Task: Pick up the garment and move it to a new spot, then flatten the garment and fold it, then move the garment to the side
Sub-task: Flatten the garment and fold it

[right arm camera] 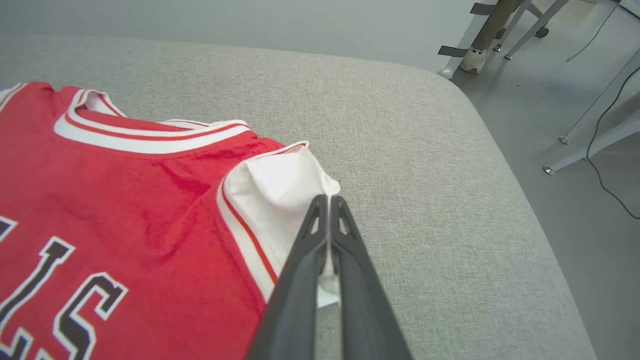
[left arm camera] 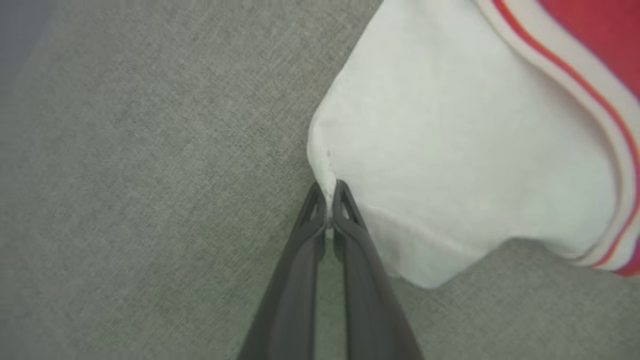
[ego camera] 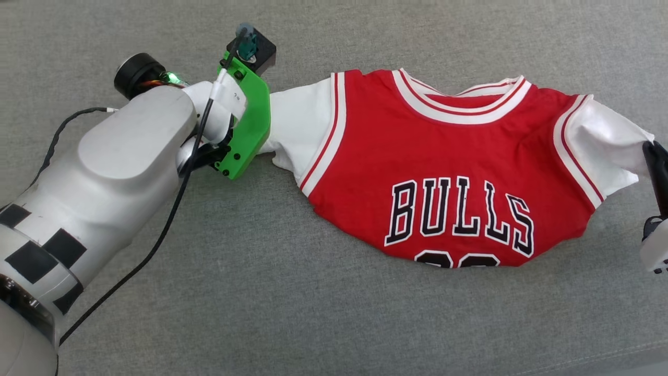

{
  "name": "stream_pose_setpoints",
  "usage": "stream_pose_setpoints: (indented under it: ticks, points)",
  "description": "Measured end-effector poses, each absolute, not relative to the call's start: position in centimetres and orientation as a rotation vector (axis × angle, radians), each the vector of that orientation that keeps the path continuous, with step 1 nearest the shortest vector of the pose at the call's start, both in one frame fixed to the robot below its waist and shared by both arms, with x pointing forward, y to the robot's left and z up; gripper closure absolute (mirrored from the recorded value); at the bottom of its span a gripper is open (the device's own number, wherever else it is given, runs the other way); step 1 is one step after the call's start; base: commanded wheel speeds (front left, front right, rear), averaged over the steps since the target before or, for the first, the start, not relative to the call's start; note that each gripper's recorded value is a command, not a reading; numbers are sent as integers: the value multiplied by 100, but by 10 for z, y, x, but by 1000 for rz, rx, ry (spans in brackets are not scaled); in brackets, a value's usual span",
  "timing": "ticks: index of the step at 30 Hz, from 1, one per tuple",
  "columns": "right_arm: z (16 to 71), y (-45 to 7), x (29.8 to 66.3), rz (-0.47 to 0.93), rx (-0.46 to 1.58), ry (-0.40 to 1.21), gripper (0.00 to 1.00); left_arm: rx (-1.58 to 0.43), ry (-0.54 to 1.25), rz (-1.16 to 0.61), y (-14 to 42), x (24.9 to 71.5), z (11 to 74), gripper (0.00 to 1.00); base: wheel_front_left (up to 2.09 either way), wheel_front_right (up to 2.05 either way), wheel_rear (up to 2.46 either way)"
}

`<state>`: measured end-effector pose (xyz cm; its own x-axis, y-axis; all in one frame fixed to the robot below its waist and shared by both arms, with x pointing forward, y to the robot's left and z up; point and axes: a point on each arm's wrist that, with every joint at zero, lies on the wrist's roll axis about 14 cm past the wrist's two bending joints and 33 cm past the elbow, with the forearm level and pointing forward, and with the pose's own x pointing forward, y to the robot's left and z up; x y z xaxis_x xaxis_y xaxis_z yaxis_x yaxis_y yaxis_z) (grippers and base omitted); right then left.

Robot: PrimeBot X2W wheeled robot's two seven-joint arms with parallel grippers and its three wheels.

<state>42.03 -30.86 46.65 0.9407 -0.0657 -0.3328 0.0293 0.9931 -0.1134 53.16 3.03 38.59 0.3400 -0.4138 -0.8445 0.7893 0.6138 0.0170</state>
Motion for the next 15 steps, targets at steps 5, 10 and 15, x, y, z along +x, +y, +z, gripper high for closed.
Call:
stream_pose_setpoints:
  ticks: [5, 10, 15]
  points:
    - [485, -311, 421, -49, -118, 300, 100, 419, 741, -825, 29, 538, 427, 100, 0, 0, 0]
    - [514, -313, 424, -44, -148, 240, 100, 387, 542, -827, 30, 540, 475, 100, 0, 0, 0]
    - [543, -310, 428, -26, -173, 180, 100, 405, 333, -790, 44, 544, 532, 100, 0, 0, 0]
